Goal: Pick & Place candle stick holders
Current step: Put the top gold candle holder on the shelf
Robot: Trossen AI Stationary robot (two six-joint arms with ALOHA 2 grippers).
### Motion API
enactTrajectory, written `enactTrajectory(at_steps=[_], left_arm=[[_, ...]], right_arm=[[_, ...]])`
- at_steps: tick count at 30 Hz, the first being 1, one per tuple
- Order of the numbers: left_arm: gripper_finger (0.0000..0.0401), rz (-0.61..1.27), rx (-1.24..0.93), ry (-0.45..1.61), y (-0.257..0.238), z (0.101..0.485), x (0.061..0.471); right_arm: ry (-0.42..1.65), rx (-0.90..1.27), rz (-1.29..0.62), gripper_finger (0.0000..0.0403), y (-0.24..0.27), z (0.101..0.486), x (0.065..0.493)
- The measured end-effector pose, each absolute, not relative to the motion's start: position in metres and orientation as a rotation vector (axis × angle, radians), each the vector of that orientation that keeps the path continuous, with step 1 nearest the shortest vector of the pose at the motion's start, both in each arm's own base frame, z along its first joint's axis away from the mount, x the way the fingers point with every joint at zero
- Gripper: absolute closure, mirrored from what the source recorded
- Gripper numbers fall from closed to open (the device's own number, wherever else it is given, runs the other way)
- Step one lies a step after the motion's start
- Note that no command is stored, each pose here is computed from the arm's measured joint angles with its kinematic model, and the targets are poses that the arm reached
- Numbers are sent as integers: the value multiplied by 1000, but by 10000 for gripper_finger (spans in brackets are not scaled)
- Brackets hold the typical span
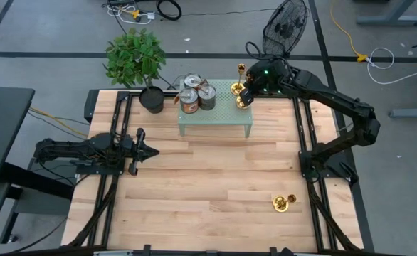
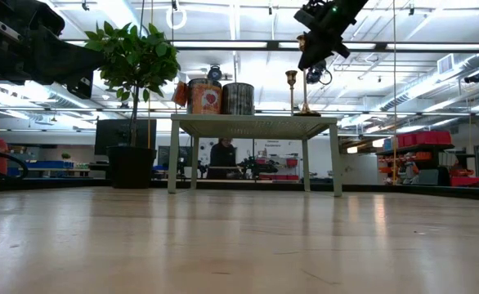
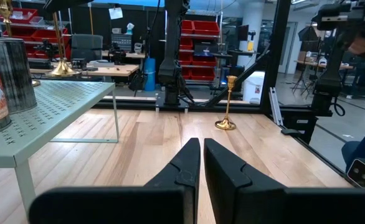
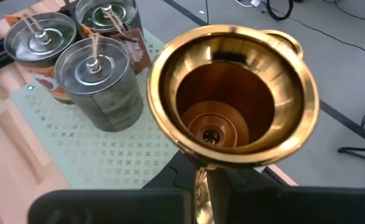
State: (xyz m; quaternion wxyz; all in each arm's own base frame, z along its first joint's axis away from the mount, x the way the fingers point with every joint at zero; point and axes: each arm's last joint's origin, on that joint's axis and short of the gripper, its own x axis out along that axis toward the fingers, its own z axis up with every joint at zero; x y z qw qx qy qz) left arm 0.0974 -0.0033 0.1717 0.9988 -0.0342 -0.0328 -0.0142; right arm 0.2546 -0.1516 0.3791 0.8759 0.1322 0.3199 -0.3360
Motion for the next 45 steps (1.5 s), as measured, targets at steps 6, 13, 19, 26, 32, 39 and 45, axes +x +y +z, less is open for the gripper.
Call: enactTrajectory(at_steps=[6,13,19,26,32,39,45], left_arm=[[371,-28,-68,-65,-3,172,97],[371,-28,-68,-66,-3,172,97],[371,-28,-68,-66,-3,172,97],[371,-28,-68,-66,-3,172,97],[371,-28,-68,-66,-3,172,97],[371,-28,-68,-66,-3,172,97],[371,-28,-68,-66,-3,172,97]], right_arm=[[652,296,-767,383,-151,379,254],[625,358,-800,383,-143,379,259],[626,357,-847,383,-142,376,263],[643,369,-851,383,-141,365,276],[655,350,-887,383,-143,359,283],[651,344,-893,383,-144,358,285],[653,333,-904,383,-144,358,285]])
